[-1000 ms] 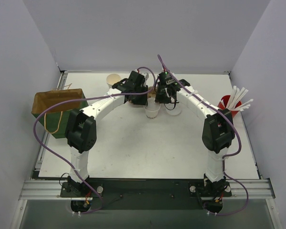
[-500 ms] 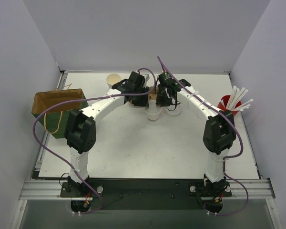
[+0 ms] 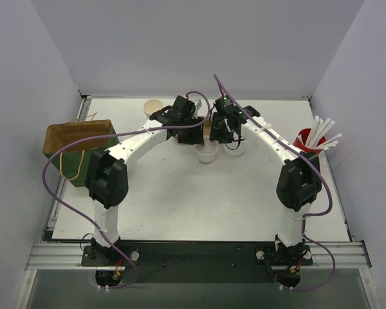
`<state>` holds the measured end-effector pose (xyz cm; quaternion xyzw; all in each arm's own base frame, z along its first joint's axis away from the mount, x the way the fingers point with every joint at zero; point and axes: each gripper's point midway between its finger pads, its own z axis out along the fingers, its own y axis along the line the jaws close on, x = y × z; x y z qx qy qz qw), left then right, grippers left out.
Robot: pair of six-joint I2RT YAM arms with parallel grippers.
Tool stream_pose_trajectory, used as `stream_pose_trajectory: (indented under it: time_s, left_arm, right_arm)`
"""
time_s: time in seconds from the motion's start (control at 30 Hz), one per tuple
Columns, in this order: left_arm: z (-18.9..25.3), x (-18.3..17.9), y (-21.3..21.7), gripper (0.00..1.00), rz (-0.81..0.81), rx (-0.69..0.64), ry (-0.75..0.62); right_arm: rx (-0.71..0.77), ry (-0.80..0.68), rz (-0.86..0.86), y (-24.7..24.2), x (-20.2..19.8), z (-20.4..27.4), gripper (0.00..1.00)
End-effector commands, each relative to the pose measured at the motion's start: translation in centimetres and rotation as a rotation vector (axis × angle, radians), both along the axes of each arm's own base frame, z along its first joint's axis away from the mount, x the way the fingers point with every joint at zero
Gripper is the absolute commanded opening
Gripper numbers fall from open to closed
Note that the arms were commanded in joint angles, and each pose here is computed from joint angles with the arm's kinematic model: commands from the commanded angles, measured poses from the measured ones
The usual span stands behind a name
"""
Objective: Pack the takeout coffee
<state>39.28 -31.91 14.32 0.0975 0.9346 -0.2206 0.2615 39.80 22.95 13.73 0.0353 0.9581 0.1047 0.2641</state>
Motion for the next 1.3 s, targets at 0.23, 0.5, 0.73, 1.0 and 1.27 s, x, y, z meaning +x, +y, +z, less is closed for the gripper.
stream_pose_trajectory:
  time_s: [0.23,0.5,0.73,1.0,1.27]
  left_arm:
    - [7.7,2.3,4.2,0.69,0.109,-0.078,-0.154]
    - [8.6,2.4,10.0,0.69,0.216,-0.093,-0.185]
    - [8.2,1.2,11.8,0.69,0.227,-0.102,-0.185]
    - [7.6,0.7,12.0,0.69,0.221,-0.113,-0.177]
    - [7.7,0.9,11.8,0.69,0.216,-0.123,-0.177]
  right_arm:
    - [0.022,-0.09,0.008,-0.1,-0.3,4.6,0.51]
    - [-0.021,-0.079,0.113,2.4,-0.7,3.8,0.73]
    - [-0.151,-0.071,0.127,2.6,0.0,2.7,0.76]
    - [-0.239,-0.058,0.13,2.5,0.1,1.3,0.8]
    - [-0.241,-0.035,0.151,3.0,0.0,0.3,0.81]
